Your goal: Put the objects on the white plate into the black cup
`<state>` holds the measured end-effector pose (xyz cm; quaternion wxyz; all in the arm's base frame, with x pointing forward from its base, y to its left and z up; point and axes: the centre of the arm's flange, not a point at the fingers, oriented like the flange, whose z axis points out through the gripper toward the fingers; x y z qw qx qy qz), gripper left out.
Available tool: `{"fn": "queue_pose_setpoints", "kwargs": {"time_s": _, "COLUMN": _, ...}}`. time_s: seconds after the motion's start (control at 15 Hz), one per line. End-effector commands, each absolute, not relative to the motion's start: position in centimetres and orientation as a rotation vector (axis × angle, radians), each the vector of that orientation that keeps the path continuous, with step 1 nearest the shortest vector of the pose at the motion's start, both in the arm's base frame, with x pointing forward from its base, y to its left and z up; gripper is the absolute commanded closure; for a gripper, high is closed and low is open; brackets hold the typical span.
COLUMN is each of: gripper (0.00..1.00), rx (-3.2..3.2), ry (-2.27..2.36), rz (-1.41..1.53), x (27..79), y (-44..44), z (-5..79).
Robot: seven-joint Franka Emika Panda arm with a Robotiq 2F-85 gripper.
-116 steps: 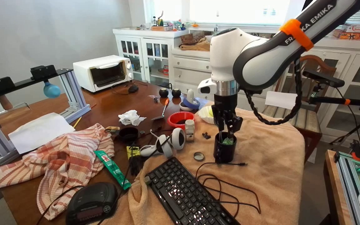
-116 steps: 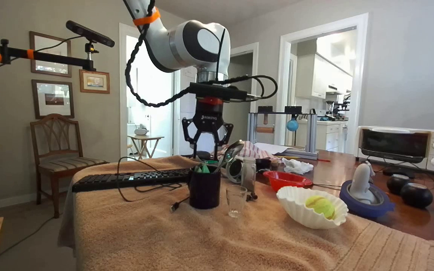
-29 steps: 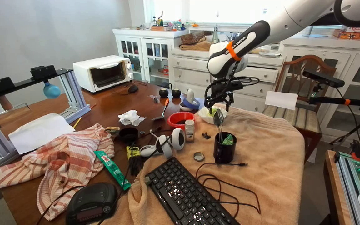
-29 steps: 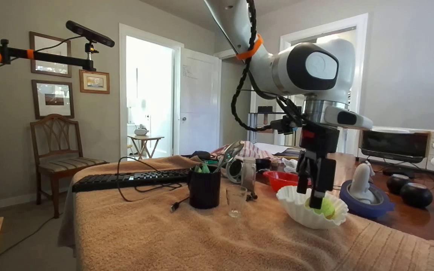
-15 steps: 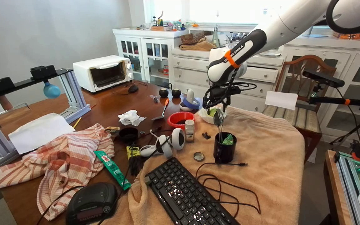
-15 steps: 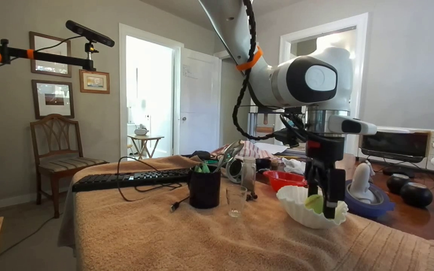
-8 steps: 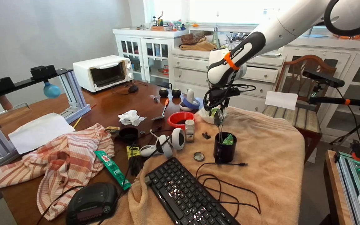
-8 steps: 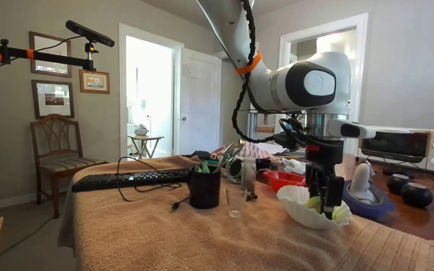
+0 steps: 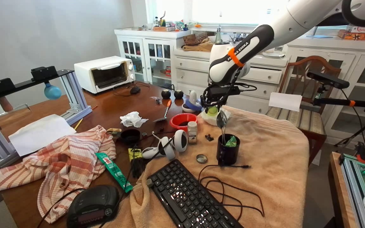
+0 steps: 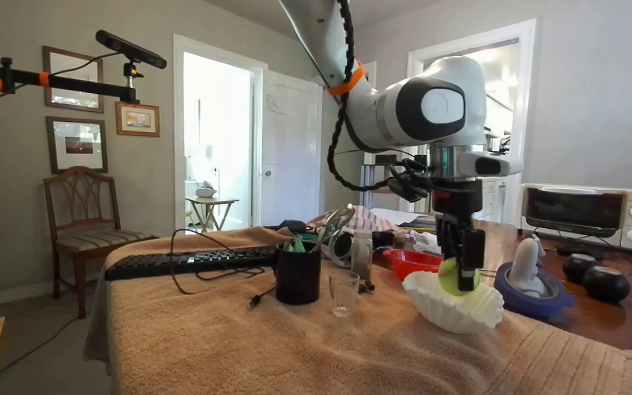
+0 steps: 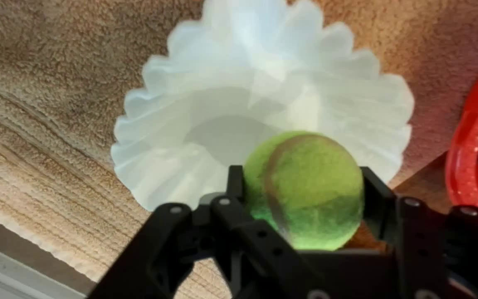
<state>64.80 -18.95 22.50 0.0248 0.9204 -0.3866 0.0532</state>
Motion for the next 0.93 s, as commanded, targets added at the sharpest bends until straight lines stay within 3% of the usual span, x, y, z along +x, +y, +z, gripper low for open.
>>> {"fn": "queue_pose_setpoints", "kwargs": {"time_s": 0.0, "gripper": 0.58, "rx": 2.785, "ry": -1.34, "rz": 0.242, "x": 62.1, "y": -16.1, "z": 25.5}}
{"fn": "queue_pose_setpoints", "kwargs": {"time_s": 0.4, "gripper": 0.58, "rx": 2.683, "ry": -1.697, "rz": 0.145, "x": 56.6, "y": -14.0, "z": 29.3}}
{"fn": "queue_pose_setpoints", "kwargs": {"time_s": 0.47, "gripper": 0.33, "rx": 2.713, "ry": -1.58, "rz": 0.164, "x": 60.3, "y": -15.1, "z": 27.5}}
{"fn": "queue_pose_setpoints", "kwargs": {"time_s": 0.67, "gripper": 0.33, "rx": 2.697, "ry": -1.643, "rz": 0.153, "x": 58.4, "y": -14.8, "z": 28.8}}
{"fn": "queue_pose_setpoints", "kwargs": {"time_s": 0.73, "gripper": 0.58, "rx": 2.695, "ry": -1.649, "rz": 0.151, "x": 58.1, "y": -14.8, "z": 28.9}}
{"fn": "queue_pose_setpoints", "kwargs": {"time_s": 0.87, "gripper": 0.58, "rx": 2.676, "ry": -1.605, "rz": 0.122, "x": 57.9, "y": -13.5, "z": 29.0}}
